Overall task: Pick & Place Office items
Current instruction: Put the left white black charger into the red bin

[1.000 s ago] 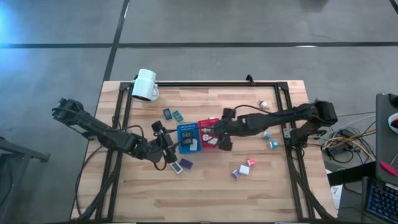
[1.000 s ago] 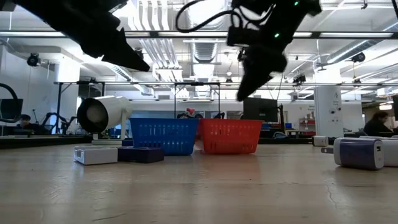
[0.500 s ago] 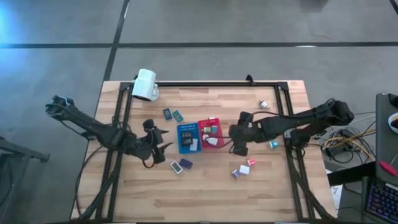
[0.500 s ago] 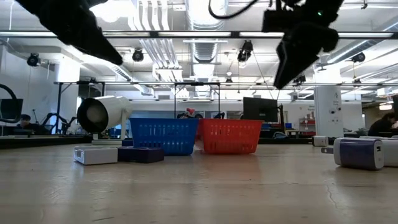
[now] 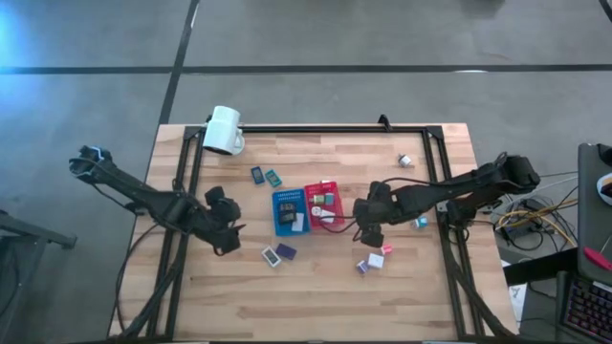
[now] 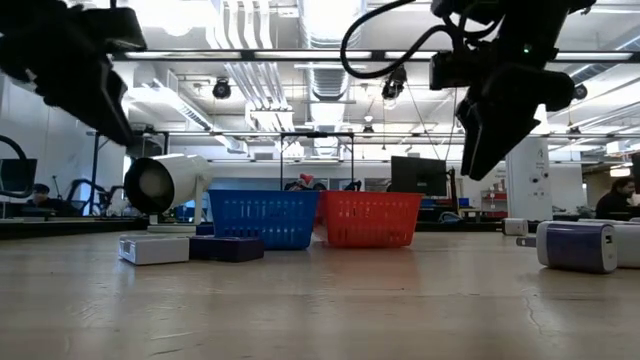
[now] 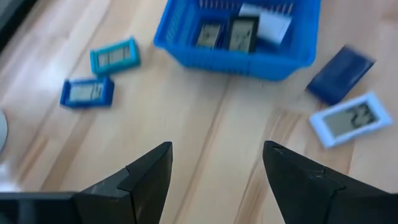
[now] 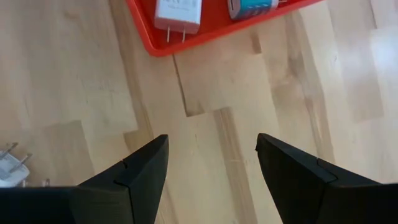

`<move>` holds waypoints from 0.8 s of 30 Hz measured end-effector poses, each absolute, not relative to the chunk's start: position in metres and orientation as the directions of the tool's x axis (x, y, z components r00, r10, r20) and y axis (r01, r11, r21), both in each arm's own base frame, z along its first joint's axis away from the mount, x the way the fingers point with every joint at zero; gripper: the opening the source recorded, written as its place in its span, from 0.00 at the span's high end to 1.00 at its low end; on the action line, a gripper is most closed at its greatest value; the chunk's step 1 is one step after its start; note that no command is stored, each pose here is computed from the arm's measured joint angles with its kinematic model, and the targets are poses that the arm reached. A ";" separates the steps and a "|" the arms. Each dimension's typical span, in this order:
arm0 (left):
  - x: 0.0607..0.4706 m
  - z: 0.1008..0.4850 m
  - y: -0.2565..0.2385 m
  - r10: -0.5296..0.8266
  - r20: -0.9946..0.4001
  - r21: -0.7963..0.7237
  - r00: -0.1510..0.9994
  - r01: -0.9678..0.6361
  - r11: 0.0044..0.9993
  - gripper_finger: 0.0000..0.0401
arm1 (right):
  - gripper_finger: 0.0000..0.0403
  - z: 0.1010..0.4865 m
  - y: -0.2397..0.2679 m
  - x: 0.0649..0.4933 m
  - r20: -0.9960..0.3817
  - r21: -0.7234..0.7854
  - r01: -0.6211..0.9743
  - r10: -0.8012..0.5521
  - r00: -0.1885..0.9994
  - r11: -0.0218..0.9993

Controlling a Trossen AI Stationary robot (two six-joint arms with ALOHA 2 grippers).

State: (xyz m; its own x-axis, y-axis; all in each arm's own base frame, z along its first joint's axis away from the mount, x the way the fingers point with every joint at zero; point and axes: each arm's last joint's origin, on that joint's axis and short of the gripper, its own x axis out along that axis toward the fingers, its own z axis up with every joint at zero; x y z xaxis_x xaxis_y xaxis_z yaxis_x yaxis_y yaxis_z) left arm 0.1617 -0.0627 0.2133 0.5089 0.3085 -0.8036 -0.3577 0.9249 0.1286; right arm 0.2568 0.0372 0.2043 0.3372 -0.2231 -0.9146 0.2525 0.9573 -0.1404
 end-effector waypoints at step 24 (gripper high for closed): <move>0.156 0.204 -0.060 0.329 -0.824 0.149 0.462 -0.382 0.912 0.38 | 0.42 0.208 0.008 0.265 -0.852 -0.296 0.237 -0.368 0.372 0.925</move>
State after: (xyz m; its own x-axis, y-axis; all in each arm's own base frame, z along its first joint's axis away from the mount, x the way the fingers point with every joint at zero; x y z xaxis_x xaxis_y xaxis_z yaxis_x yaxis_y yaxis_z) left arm 0.1556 -0.0597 0.2037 0.4622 0.3286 -0.8237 -0.3822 0.9119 0.1494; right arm 0.2655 0.0083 0.2082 0.3723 -0.3678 -0.8521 0.2369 0.9254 -0.2959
